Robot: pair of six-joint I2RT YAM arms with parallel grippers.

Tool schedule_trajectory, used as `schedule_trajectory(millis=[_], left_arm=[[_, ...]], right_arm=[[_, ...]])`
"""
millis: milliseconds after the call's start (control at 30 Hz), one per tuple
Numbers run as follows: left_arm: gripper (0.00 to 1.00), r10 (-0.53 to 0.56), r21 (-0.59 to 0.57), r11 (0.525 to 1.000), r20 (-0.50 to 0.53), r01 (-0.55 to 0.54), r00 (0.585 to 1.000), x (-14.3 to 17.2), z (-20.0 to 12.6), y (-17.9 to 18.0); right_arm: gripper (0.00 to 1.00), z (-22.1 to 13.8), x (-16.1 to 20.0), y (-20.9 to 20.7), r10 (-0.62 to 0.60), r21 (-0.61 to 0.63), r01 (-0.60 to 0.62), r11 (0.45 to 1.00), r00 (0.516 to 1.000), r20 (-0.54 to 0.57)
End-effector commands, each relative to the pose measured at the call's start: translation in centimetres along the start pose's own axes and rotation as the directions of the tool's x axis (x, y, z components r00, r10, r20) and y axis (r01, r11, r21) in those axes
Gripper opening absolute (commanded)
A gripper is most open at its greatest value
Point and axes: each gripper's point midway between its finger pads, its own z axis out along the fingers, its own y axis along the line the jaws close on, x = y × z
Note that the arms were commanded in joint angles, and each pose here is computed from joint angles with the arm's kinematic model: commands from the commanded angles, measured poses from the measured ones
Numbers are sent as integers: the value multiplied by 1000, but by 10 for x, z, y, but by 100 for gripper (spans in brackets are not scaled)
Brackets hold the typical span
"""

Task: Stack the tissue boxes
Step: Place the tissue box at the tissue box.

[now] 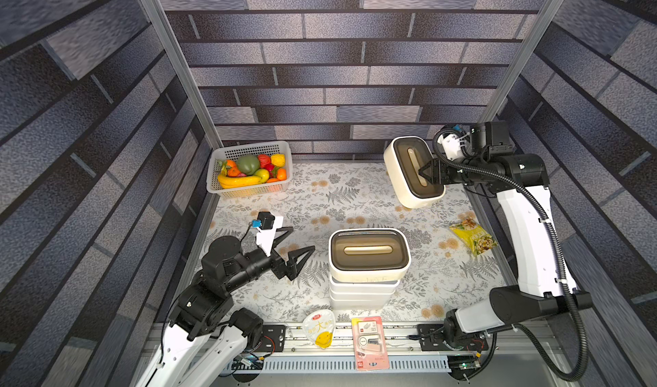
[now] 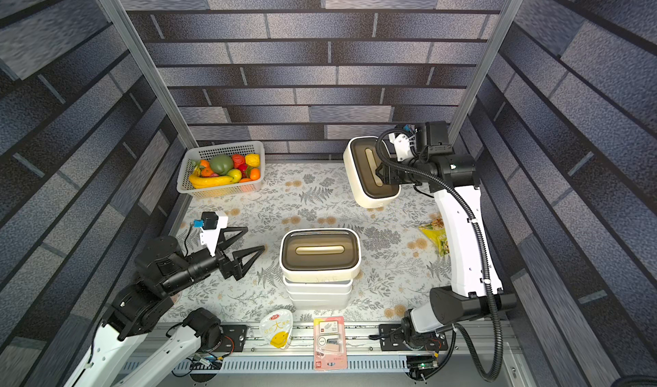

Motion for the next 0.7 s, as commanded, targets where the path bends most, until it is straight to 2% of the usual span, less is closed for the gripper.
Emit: schedule_trajectory(millis=[0,167,300,467,667], left_arm=[[100,18,119,993,52,-24,998,-6,-7,-23],[100,3,172,985,65,-14,998,-4,-7,-30],[100,13,242,970,71,-30,997,-3,-9,-41],[100,41,289,954,115,-73,993,-6,-17,-52],[100,70,280,954,123,-103,990,-4,-20,-53]], right_arm=[[23,-18,-9,21,-42,-86,46,995,998,51],[22,-37,-9,43,-79,-164,93,982,993,89],[22,-52,0,62,-173,-196,190,962,980,98],[21,-66,16,94,-339,-244,352,904,936,98],[20,-82,23,120,-420,-306,436,846,899,120]])
